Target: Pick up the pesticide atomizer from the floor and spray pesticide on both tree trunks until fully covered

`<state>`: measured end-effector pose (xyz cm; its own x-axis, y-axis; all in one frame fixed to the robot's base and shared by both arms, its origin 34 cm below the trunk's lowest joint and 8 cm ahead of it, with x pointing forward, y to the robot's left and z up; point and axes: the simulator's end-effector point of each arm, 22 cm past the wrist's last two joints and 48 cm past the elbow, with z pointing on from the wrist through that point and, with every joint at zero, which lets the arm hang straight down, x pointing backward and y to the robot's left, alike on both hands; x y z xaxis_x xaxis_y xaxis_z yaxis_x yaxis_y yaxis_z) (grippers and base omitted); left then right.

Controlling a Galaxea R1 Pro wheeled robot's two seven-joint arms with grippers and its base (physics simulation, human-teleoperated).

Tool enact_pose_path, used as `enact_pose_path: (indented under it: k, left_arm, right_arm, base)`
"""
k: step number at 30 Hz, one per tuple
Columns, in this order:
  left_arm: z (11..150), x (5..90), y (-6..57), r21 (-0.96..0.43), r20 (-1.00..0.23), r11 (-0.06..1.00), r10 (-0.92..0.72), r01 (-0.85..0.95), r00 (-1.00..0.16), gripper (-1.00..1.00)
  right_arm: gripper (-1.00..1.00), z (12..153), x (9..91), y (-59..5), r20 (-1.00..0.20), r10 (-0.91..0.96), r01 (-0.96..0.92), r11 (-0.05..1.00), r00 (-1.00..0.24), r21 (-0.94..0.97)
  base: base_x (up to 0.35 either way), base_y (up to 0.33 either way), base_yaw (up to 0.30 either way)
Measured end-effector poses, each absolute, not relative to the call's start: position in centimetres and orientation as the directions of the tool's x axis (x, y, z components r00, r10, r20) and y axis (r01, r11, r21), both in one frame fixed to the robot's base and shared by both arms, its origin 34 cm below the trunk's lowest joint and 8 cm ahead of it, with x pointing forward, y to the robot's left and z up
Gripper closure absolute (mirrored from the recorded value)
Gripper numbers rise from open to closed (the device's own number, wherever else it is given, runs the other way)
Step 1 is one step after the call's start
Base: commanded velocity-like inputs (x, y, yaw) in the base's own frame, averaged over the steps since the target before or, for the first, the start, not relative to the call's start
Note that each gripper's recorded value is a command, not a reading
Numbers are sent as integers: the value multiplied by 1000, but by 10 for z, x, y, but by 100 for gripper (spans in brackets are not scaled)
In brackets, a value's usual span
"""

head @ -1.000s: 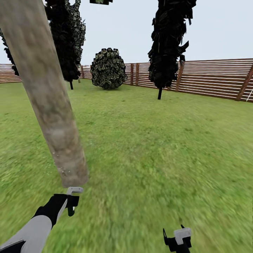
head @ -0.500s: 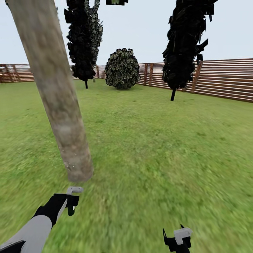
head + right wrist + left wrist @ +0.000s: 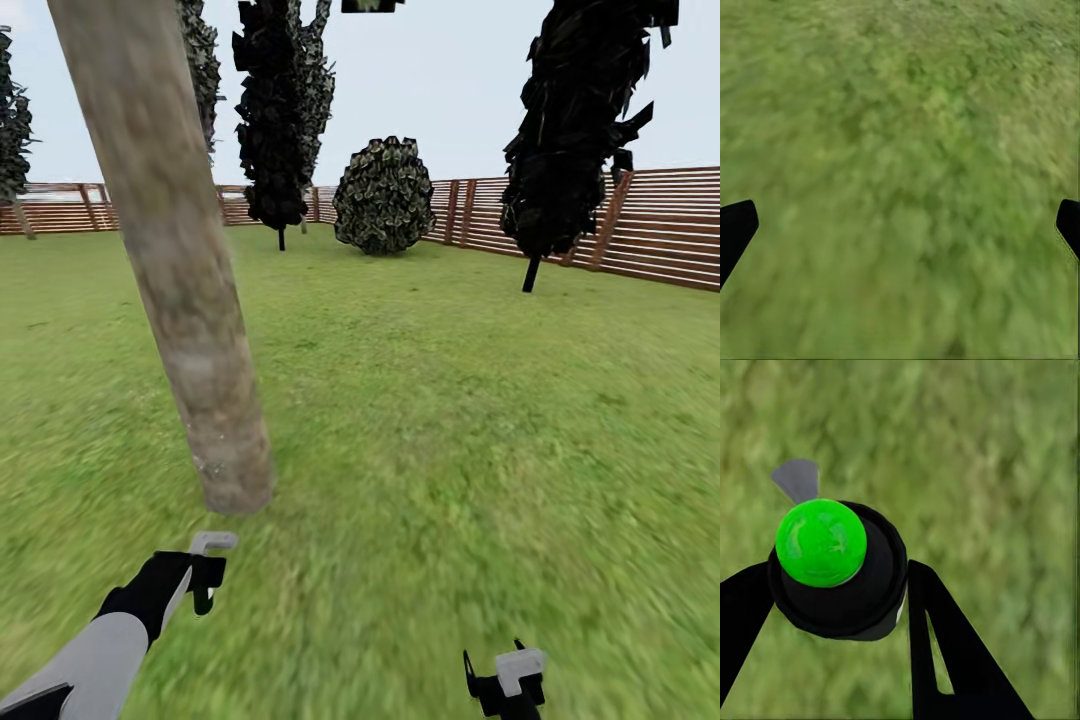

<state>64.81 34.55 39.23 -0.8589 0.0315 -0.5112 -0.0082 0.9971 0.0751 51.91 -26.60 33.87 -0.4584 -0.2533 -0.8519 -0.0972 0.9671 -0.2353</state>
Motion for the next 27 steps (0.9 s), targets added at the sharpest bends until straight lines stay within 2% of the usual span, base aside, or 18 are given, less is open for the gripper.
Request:
enact_pose_path:
  k: [9,14,22,27]
  left_arm:
    - [392,648,343,72,-511,997,32,-6,-859,100]
    - [392,649,344,73,-513,997,32,-6,-858,100]
    - [402,659,340,62,-531,998,45,14,-846,100]
    - [429,690,332,36,-569,999,48,34,-821,100]
  right_arm:
    - [-100,339,519,-266,-852,-253,-97,967,-458,-235]
    - [-100,339,519,-266,-852,-253,-98,967,-458,-235]
    - [-100,338,519,-266,-852,-253,-97,967,-459,-235]
    - [-100,338,519,-266,-852,-252,-96,967,-459,-235]
  base:
    - [241,-184,13]
    - [213,-144,209]
    - [21,-10,265]
    - [0,0,61]
